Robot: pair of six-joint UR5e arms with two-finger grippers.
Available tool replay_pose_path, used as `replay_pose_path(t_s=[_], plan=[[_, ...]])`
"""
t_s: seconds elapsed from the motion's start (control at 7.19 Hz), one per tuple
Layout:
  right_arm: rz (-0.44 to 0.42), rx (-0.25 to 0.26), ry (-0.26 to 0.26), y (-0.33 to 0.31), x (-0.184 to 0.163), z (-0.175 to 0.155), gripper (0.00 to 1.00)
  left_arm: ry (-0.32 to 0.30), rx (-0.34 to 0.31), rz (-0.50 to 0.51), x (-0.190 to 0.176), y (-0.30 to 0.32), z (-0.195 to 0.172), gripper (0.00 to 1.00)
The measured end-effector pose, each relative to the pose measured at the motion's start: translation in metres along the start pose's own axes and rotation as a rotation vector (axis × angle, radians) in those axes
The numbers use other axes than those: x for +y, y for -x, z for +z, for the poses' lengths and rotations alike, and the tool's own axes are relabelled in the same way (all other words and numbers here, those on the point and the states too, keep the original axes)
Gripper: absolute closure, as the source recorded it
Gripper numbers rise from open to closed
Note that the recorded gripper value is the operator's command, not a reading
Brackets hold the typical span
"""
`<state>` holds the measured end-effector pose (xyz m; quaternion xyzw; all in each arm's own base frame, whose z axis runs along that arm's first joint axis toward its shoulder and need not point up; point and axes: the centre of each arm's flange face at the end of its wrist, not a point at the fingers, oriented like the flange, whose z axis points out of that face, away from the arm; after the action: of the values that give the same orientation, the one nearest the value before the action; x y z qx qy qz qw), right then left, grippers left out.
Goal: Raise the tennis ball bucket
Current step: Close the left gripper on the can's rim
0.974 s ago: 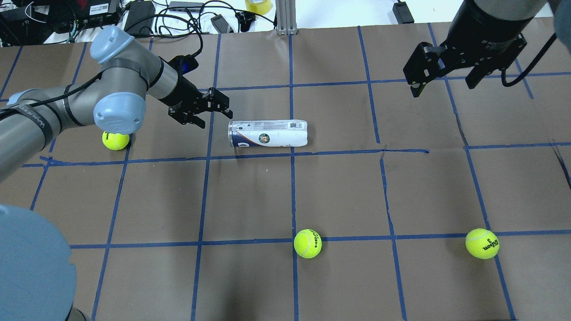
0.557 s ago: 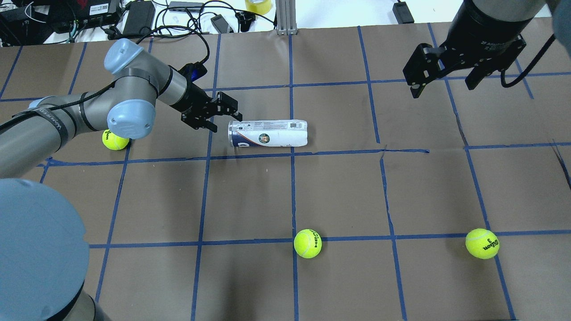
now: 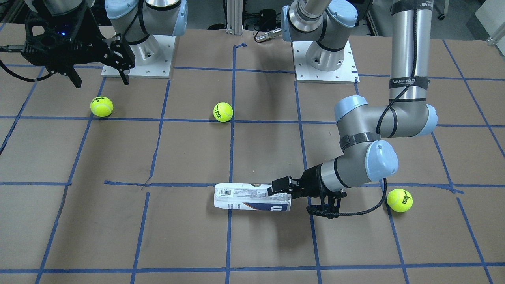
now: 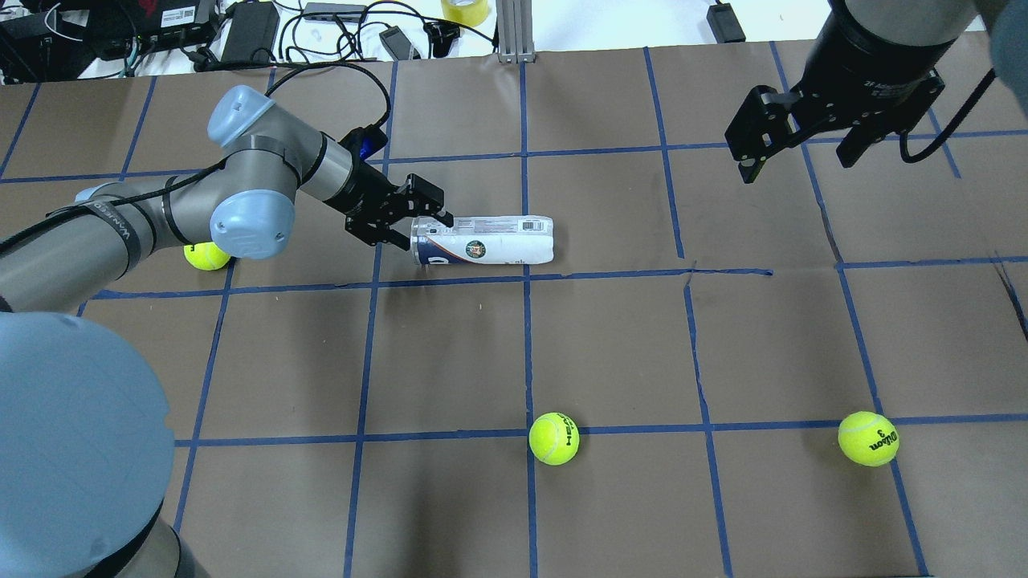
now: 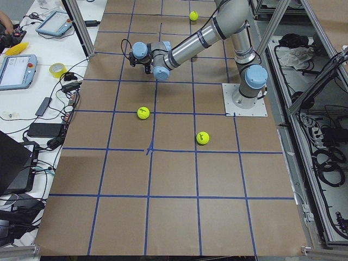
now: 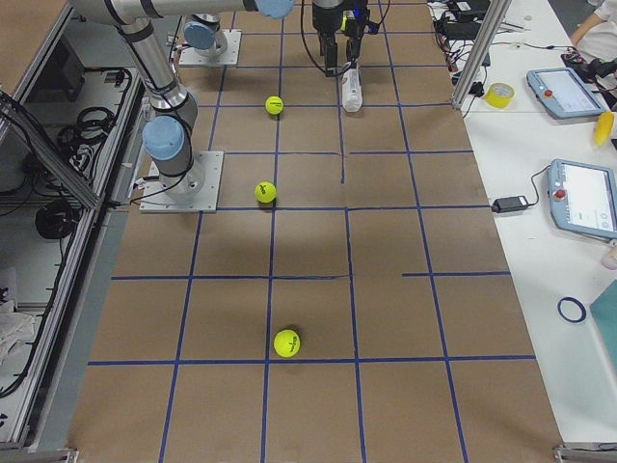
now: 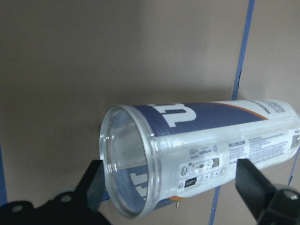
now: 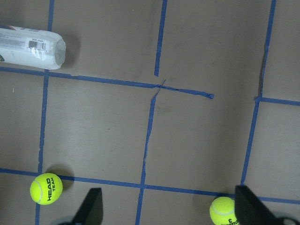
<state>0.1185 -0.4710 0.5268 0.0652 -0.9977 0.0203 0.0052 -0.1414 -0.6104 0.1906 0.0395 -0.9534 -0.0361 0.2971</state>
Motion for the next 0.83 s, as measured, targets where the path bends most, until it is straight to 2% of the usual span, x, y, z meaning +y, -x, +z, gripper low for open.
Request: replay_pose_path(t_s=[0.14, 0.28, 0.42, 0.56, 0.83], plan=[[-0.001, 0.000, 0.000, 0.000, 0.000, 0.000, 0.00, 0.006, 0.029, -0.018, 0.001, -0.002, 0.002, 0.29], [-0.002, 0.000, 0.000, 0.000, 0.000, 0.000, 0.00, 0.008, 0.056, -0.032, 0.000, -0.004, 0.003, 0.72], [-0.002, 0.000, 0.000, 0.000, 0.000, 0.000, 0.00, 0.009, 0.068, -0.043, -0.001, -0.005, 0.003, 1.00], [-0.002, 0.000, -0.001, 0.000, 0.000, 0.000, 0.00, 0.008, 0.072, -0.063, -0.002, -0.005, 0.003, 1.00], [-0.003, 0.000, 0.000, 0.000, 0.000, 0.001, 0.00, -0.026, 0.068, -0.190, -0.011, -0.016, -0.014, 1.00]])
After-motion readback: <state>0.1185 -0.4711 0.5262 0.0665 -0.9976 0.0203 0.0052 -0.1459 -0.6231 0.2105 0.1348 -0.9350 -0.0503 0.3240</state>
